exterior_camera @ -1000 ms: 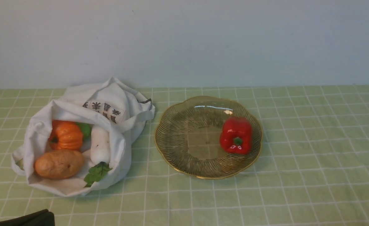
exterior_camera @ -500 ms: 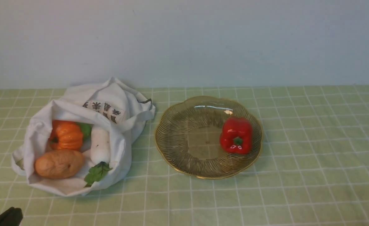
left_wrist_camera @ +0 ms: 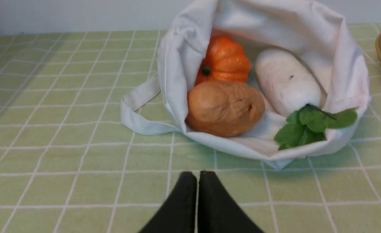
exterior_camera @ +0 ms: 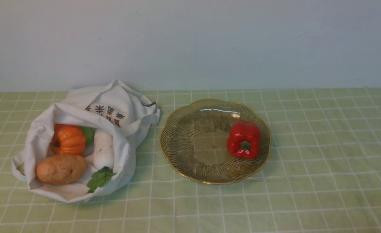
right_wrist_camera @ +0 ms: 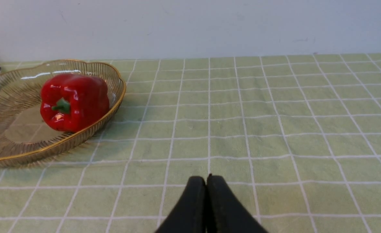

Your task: Take vegetables from bag on green coffee tablecloth place on plate.

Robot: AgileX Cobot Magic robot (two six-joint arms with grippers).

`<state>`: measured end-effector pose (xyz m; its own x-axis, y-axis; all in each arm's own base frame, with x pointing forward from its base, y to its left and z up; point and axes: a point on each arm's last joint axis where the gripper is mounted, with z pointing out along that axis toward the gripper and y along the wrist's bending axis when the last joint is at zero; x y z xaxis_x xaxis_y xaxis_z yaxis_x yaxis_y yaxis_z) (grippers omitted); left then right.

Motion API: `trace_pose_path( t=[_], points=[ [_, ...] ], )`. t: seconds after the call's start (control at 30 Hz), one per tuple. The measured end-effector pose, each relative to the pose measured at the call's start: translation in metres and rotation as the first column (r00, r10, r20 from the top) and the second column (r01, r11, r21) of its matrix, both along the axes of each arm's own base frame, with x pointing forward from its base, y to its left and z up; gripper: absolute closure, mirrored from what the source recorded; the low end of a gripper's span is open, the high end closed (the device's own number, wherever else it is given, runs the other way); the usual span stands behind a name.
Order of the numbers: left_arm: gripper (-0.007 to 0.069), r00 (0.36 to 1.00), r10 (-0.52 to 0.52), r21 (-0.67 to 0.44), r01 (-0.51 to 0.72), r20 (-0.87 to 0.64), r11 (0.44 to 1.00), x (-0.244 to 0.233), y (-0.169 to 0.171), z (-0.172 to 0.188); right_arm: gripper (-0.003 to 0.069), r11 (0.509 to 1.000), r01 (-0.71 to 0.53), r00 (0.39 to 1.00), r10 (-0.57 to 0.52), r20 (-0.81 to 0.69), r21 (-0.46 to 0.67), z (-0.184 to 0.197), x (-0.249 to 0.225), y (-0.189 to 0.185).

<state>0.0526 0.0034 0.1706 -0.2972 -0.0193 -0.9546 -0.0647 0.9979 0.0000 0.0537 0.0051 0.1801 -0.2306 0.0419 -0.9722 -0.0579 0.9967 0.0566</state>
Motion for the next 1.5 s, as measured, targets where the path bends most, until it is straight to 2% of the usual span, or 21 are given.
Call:
trace_pose_path(
  t=[0.47,1.5],
  points=[
    [0.063,0.989,-0.15,0.013,0.15,-0.004,0.989,-0.0001,-0.0077,-0.0003,0.0674,1.0,0.0,1.0,0.0,0.0,0.0,0.0,0.0,0.0],
    [0.063,0.987,-0.159,0.013,0.159,-0.004,0.987,-0.0002,-0.0082,-0.0003,0.0674,1.0,0.0,1.0,0.0,0.0,0.0,0.0,0.0,0.0]
  ],
)
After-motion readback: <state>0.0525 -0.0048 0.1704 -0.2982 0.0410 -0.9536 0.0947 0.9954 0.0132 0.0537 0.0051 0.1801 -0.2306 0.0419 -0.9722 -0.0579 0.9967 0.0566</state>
